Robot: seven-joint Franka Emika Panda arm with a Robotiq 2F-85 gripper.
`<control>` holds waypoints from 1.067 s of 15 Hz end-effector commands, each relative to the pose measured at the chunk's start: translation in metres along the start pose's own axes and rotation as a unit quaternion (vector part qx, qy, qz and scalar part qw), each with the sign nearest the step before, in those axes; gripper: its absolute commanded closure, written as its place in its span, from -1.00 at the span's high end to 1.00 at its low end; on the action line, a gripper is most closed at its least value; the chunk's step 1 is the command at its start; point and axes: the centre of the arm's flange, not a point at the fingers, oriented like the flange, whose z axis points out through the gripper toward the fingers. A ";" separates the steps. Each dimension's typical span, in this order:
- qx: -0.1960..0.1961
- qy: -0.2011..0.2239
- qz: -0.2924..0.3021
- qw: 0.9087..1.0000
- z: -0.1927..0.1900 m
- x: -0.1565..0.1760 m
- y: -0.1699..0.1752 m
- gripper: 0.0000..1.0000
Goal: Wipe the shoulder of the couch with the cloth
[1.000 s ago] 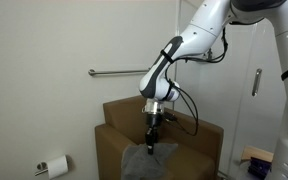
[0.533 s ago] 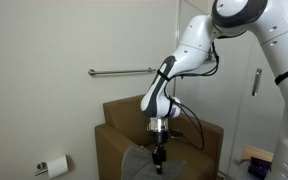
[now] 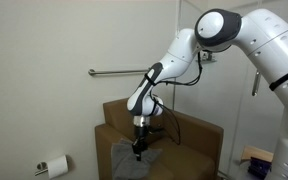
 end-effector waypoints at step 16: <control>-0.112 0.284 0.030 0.952 -0.168 0.099 0.039 -0.91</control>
